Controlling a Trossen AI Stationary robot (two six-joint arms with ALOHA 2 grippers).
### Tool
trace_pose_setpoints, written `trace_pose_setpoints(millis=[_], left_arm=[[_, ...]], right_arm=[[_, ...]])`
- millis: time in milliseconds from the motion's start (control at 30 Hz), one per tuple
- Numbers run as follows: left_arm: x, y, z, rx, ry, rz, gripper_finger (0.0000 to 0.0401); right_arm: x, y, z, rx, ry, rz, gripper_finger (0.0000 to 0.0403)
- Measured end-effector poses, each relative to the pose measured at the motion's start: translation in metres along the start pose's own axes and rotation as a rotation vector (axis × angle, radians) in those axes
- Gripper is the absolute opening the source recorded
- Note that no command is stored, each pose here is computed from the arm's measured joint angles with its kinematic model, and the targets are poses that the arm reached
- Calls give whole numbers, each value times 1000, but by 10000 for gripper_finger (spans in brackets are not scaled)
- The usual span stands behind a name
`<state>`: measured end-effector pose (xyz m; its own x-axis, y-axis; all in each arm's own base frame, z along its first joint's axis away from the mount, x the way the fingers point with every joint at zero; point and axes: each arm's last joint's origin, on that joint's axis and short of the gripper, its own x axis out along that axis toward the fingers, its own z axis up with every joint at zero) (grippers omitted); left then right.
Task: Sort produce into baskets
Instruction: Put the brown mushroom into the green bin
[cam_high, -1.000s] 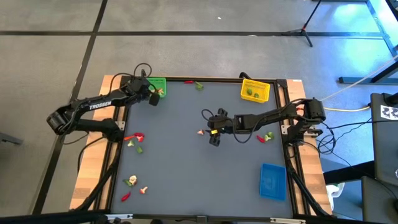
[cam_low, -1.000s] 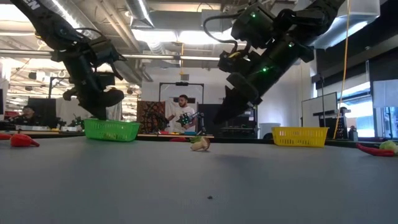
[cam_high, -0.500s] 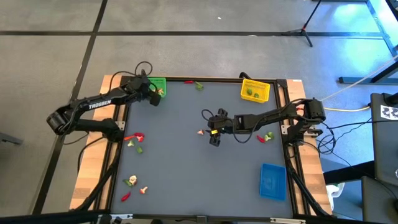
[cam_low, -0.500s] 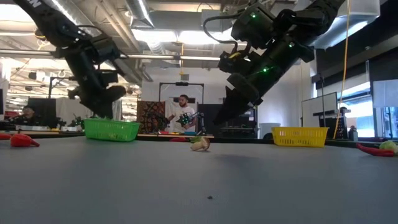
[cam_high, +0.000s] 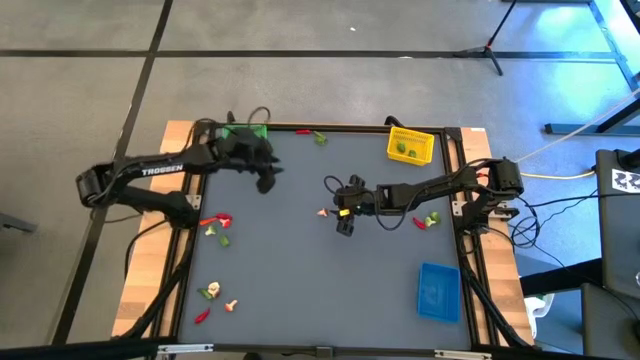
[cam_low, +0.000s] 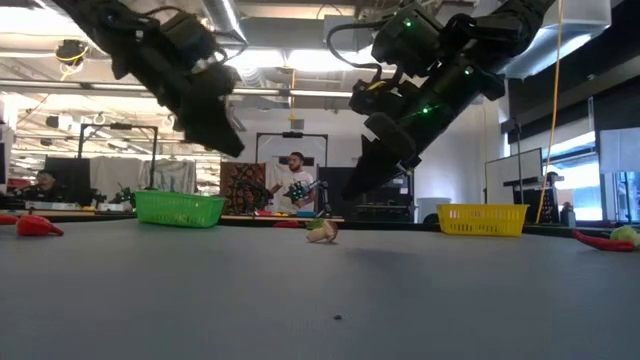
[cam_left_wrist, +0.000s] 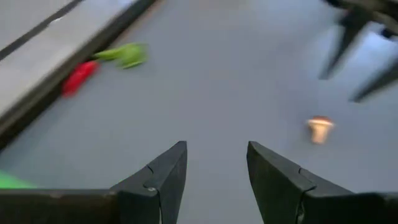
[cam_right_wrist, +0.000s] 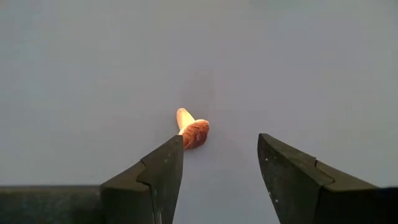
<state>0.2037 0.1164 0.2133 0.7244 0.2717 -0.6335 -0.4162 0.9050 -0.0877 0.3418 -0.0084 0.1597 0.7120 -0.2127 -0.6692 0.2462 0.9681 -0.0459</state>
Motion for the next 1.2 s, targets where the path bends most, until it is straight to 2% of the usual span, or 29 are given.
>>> trace_pose_setpoints(millis=[267,533,900,1100,1200], left_arm=[[33,-56,-4,125,-16,-185,164],[80,-91,-22,153,-23,-283,164],[133,-110,-47,236,16,-317,164],[143,-107,-53,282,37,-303,163],[143,-107,-54,301,39,-302,146]], right_arm=[[0,0,1,3,-11,1,204],[0,0,1,4,-9,2,204],[0,0,1,4,-9,2,204],[0,0,1,4,-10,2,204],[0,0,2,1,-18,3,204]])
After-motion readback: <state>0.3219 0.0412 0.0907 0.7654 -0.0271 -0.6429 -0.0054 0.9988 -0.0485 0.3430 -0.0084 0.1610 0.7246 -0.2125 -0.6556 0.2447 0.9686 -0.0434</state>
